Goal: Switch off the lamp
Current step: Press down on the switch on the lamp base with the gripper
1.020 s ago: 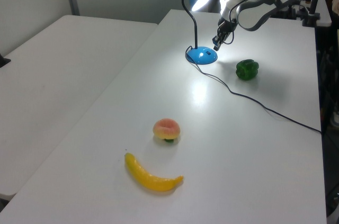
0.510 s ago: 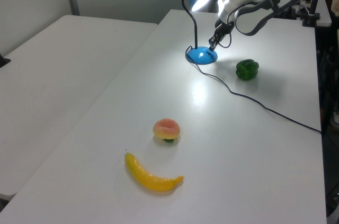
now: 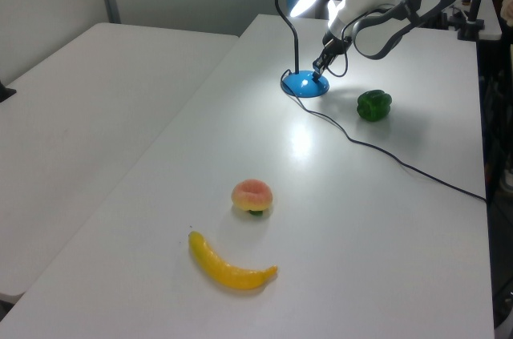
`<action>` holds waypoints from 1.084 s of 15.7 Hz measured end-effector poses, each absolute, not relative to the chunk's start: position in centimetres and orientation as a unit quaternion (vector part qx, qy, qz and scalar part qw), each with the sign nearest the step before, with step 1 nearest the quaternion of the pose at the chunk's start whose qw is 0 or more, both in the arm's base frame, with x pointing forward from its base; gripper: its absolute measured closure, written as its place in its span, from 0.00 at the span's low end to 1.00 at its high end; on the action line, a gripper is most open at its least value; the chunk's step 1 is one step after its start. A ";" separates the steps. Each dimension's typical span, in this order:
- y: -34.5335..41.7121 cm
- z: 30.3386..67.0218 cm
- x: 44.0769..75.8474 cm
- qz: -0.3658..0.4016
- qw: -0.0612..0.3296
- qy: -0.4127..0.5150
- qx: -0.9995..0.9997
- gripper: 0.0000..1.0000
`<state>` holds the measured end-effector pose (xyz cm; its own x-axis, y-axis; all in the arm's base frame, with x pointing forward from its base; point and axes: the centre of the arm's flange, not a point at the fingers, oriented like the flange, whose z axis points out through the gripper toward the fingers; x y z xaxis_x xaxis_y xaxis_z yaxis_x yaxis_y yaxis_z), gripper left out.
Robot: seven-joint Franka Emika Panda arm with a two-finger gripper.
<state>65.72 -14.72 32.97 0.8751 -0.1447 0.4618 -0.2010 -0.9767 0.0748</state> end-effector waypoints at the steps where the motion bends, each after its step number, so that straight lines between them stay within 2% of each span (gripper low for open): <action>1: -14.7 32.8 65.7 0.232 0.060 -0.089 0.967 0.99; 13: -14.6 32.4 65.7 0.229 0.058 -0.096 0.967 0.99; 17: -14.3 31.9 65.1 0.181 0.053 -0.102 0.977 0.99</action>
